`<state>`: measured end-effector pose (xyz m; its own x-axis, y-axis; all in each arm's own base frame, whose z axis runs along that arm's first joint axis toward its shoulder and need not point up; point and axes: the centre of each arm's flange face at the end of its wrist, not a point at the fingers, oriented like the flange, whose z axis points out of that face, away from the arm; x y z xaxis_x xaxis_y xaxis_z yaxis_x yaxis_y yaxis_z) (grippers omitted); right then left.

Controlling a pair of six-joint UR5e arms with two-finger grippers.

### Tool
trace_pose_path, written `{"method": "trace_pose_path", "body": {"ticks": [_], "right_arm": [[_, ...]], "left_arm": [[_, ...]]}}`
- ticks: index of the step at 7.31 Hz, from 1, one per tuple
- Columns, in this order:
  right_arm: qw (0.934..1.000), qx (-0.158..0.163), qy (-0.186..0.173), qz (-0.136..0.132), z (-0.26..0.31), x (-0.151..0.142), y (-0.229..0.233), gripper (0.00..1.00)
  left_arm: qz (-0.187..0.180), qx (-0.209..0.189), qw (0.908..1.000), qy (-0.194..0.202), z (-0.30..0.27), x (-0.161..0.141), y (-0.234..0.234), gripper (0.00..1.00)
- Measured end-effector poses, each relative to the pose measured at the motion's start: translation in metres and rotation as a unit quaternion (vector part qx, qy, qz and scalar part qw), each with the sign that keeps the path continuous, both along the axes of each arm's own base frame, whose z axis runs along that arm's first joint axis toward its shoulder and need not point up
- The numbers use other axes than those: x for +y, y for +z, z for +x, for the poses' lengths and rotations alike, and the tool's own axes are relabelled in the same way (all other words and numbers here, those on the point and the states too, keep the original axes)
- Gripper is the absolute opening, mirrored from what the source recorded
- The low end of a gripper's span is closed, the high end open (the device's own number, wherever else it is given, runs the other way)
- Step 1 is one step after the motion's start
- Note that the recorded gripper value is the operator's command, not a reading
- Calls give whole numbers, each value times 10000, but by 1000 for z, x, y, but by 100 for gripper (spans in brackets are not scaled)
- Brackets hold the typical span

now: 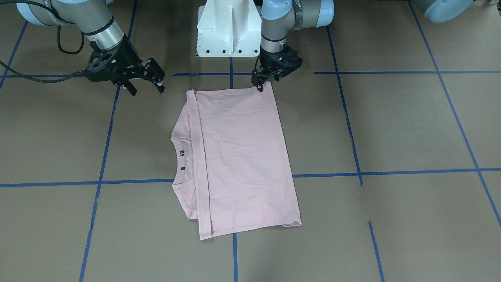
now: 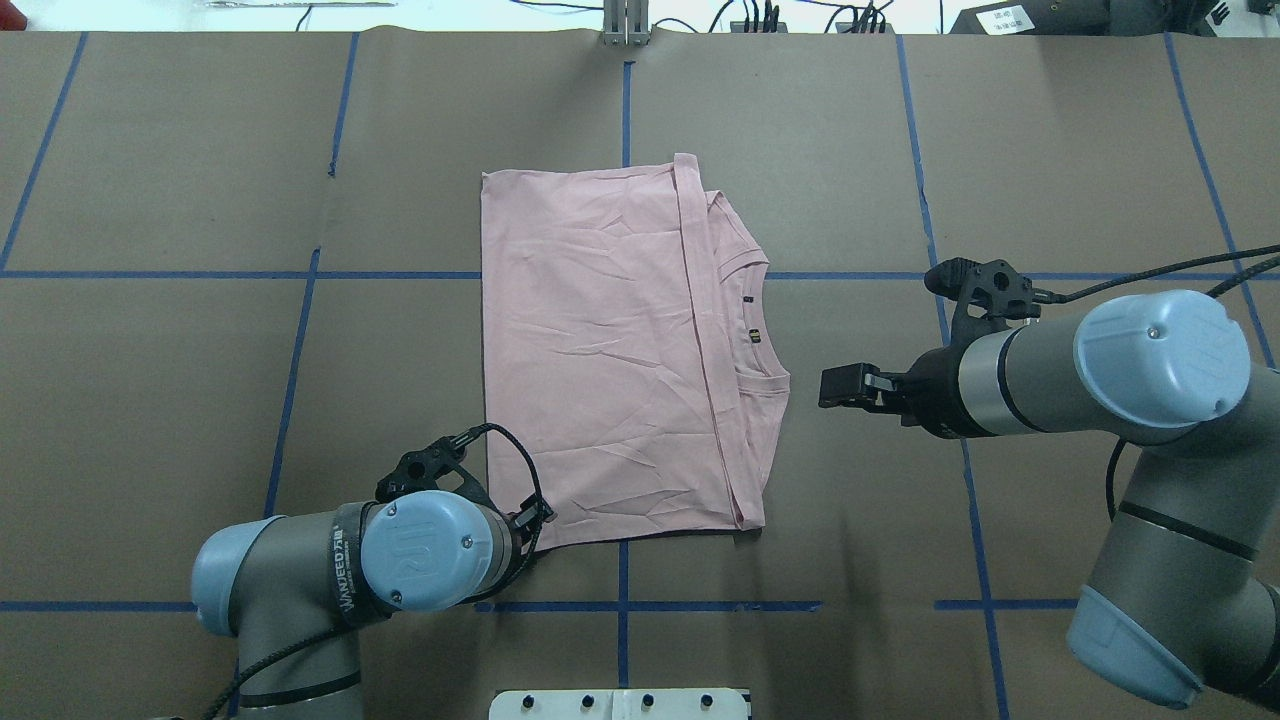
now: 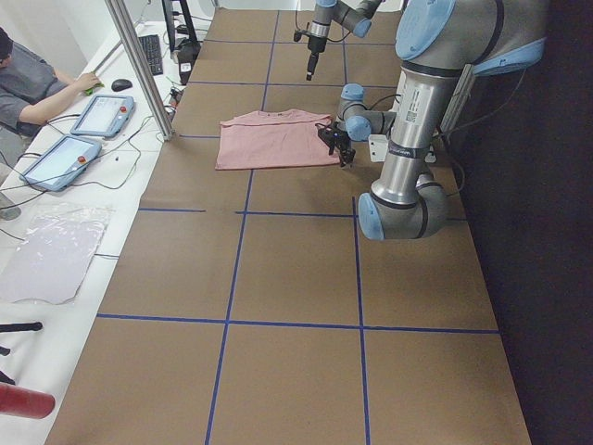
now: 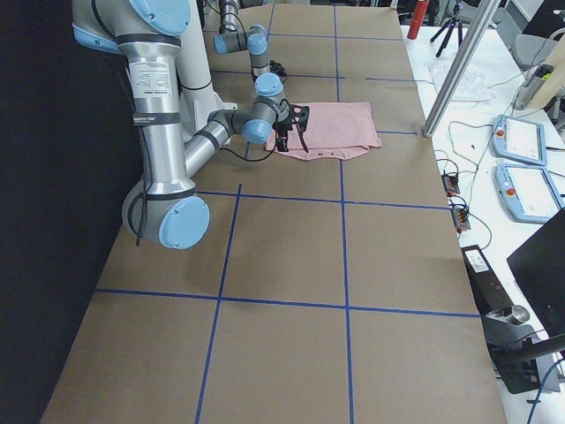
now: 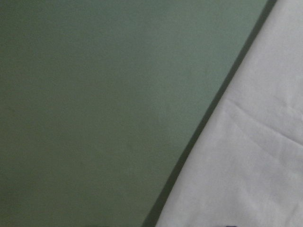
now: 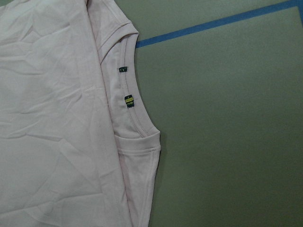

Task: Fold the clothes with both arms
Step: 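Move the right gripper to the shirt's other near corner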

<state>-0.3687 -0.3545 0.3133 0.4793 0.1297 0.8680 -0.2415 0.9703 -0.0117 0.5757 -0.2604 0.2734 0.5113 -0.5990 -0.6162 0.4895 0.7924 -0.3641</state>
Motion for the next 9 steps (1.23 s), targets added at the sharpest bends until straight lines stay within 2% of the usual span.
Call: {"method": "trace_pose_path", "body": {"ticks": [2,3,4,7,9], "right_arm": [[10000,-4,1,3,0,0,0,100],[10000,-8,3,4,1,0,-1,100],[10000,-9,4,2,1,0,-1,100],[10000,-3,16,-25,0,0,0,100],[9996,189,17,-191,-6,0,1,100]], "left_arm": [[6,8,10000,-6,-1,0,-1,21],[11,6,10000,-12,-1,0,-1,9],[19,7,10000,-17,-2,0,-1,0],[99,52,9999,23,-7,0,-6,0],[419,44,9987,283,-25,-2,-20,0]]}}
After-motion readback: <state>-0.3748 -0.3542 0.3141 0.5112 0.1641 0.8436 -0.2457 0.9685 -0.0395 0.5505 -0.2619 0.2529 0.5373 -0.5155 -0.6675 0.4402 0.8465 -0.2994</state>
